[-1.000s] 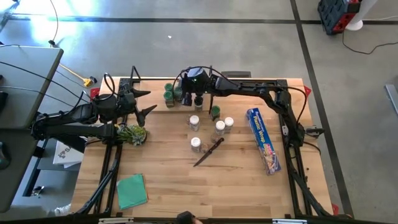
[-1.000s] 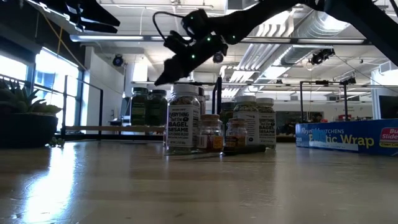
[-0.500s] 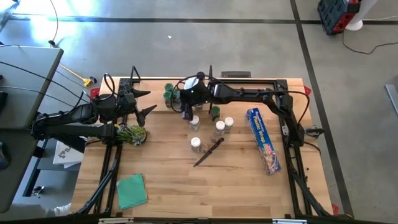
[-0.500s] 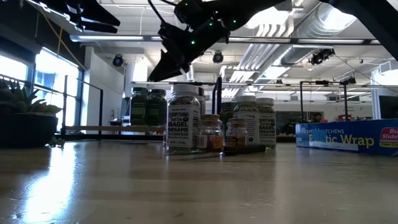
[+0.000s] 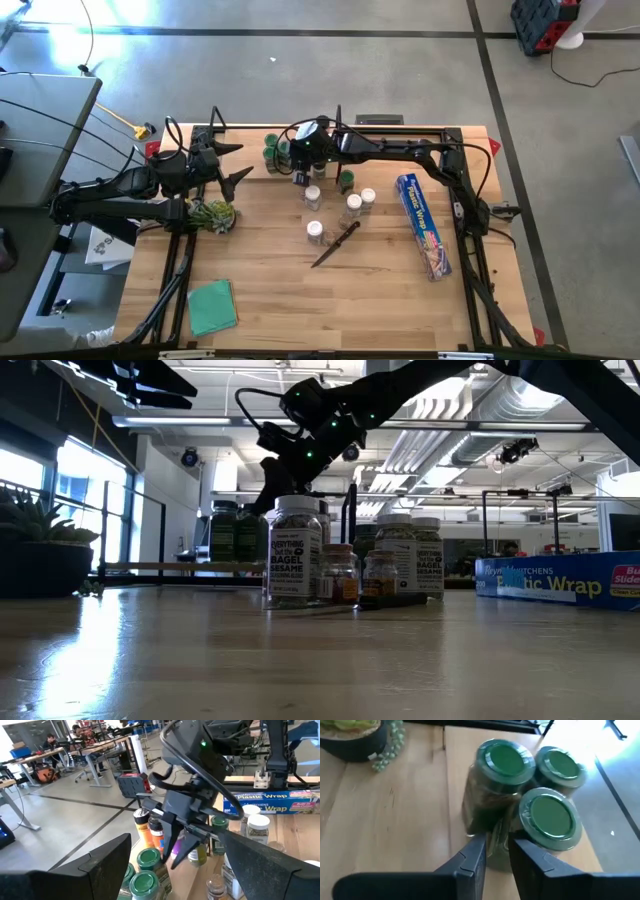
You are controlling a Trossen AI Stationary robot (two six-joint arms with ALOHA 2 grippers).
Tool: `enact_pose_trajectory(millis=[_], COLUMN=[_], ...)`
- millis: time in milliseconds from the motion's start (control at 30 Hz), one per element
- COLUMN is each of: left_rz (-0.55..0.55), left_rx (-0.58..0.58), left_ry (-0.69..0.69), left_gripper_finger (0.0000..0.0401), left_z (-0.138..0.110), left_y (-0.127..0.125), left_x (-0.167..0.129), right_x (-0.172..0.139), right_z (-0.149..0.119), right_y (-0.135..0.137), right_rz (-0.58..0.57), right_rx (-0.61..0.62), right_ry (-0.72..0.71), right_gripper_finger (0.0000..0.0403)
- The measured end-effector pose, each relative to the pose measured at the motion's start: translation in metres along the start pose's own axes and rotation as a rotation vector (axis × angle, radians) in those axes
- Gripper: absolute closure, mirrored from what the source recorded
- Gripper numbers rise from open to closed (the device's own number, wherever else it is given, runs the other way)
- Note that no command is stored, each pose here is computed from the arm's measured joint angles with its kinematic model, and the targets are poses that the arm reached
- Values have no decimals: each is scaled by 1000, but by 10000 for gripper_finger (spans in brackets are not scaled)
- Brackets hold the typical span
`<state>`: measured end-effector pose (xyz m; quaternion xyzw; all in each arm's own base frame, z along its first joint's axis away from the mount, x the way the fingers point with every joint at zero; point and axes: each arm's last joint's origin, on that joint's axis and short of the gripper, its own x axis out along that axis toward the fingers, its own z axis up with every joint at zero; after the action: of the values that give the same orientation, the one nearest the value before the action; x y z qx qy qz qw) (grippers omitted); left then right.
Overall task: Shelf spices
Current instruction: Put the green lid seasoning bottle on the shelf
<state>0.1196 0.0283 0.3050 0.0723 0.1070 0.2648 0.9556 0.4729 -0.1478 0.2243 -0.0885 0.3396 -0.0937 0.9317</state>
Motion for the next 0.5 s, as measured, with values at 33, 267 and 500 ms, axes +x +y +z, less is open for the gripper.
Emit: enact_pose_trajectory(millis=[33,267,500], left_rz=[0,2,2], left_rx=[0,3,3], left_ry=[0,1,1], left_gripper_finger=[88,88,88], left_z=[0,0,0], left_y=[0,0,0], left_x=[0,0,0], right_x=[0,0,0], right_z=[0,-2,1], right_y=[-3,-10,-12], right_rz=[-6,-21,-41], right_rx=[2,12,-12], right_ry=[-3,-6,-40], right_gripper_finger=[327,327,327])
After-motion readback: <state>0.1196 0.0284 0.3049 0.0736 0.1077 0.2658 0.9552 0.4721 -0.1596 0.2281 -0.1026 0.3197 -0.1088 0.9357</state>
